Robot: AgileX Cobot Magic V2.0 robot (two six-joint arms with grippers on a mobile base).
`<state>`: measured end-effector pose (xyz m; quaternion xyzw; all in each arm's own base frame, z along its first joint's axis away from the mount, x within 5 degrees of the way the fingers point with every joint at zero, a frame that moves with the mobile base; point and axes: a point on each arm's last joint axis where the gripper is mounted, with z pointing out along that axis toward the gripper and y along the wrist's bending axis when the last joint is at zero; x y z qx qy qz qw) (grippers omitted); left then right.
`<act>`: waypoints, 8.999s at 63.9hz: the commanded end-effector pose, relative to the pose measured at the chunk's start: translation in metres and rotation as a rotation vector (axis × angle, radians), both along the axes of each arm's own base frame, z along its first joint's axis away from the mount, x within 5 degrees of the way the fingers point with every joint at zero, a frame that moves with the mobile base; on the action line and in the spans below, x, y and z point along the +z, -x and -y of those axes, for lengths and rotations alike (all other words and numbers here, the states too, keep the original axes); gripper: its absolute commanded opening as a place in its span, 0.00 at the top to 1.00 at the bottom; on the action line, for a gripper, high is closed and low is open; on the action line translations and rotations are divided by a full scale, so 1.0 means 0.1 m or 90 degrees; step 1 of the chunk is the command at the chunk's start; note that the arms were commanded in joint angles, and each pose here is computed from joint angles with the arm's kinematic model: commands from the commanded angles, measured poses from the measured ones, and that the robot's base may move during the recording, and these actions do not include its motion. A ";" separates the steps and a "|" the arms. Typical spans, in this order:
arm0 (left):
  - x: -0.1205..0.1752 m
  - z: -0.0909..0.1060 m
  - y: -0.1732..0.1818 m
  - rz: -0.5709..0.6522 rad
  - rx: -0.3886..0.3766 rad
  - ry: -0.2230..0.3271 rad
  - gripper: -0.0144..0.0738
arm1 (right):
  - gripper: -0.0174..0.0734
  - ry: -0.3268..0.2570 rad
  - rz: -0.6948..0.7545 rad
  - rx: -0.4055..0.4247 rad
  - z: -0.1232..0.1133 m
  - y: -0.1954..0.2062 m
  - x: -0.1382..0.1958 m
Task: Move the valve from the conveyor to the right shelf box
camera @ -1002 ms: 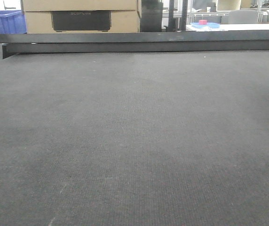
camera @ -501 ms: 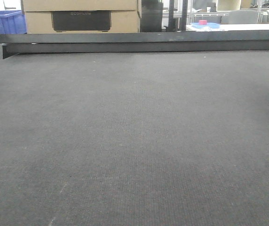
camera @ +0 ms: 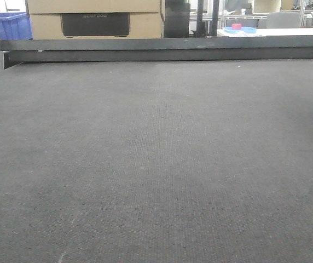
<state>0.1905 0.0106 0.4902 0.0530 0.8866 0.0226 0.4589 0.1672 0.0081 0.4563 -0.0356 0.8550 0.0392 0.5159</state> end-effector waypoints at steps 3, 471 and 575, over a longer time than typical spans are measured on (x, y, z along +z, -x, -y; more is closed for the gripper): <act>-0.05 0.02 0.15 0.042 0.001 0.004 0.96 | 0.98 0.003 0.062 -0.002 0.00 0.21 0.15; -0.28 0.05 0.38 0.146 0.010 0.024 0.96 | 0.98 0.001 0.108 -0.007 0.00 0.58 -0.04; -0.28 0.05 0.38 0.147 0.010 0.023 0.96 | 0.98 0.001 0.108 -0.007 0.00 0.58 -0.04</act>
